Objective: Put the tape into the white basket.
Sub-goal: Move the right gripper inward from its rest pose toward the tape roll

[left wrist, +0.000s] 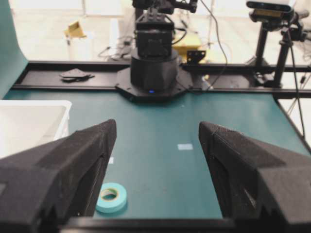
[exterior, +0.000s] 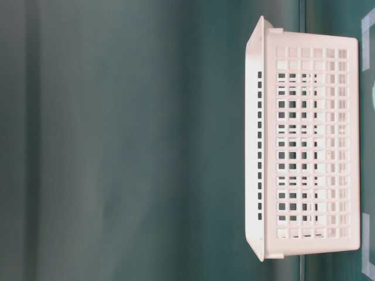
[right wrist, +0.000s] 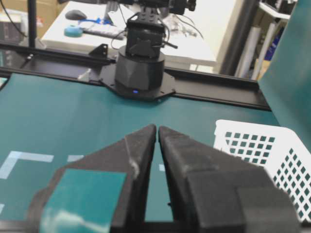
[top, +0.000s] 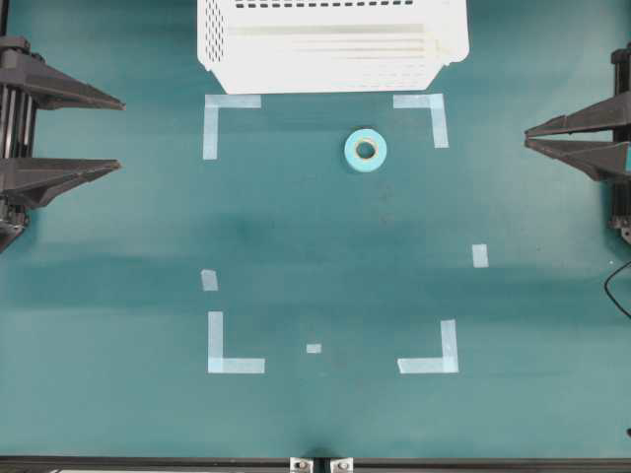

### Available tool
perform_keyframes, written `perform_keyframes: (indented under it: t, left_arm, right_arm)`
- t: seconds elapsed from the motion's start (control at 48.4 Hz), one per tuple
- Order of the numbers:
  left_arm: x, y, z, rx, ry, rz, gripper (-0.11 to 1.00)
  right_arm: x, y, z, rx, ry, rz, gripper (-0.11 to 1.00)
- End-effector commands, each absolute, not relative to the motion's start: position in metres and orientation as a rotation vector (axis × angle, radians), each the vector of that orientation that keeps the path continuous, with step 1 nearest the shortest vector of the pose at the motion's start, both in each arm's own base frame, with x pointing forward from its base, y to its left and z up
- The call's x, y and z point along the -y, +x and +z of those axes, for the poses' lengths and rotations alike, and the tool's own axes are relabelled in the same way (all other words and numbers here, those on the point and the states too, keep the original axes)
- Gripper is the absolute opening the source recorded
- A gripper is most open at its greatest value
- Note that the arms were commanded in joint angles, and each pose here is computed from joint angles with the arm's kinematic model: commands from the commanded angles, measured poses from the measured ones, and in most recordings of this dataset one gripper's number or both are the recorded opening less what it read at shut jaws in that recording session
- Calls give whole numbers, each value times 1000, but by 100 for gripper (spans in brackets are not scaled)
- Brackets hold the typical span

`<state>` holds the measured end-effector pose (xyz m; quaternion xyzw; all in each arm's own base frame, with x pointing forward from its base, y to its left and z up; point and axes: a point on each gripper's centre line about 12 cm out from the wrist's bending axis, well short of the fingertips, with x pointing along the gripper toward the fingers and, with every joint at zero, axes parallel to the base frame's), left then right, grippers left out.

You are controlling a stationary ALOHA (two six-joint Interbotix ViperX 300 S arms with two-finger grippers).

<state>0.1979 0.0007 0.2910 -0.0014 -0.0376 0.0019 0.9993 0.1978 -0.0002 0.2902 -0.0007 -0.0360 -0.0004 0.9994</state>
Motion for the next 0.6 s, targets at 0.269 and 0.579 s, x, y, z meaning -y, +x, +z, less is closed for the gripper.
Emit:
perform_keyframes:
  t: [0.269, 0.579]
  left_arm:
    - [2, 202, 297, 101, -23, -6, -9]
    - [2, 197, 285, 80, -24, -7, -8]
  right_arm:
    - [1, 200, 292, 77, 3, -3, 1]
    - [1, 201, 293, 77, 9, -3, 3]
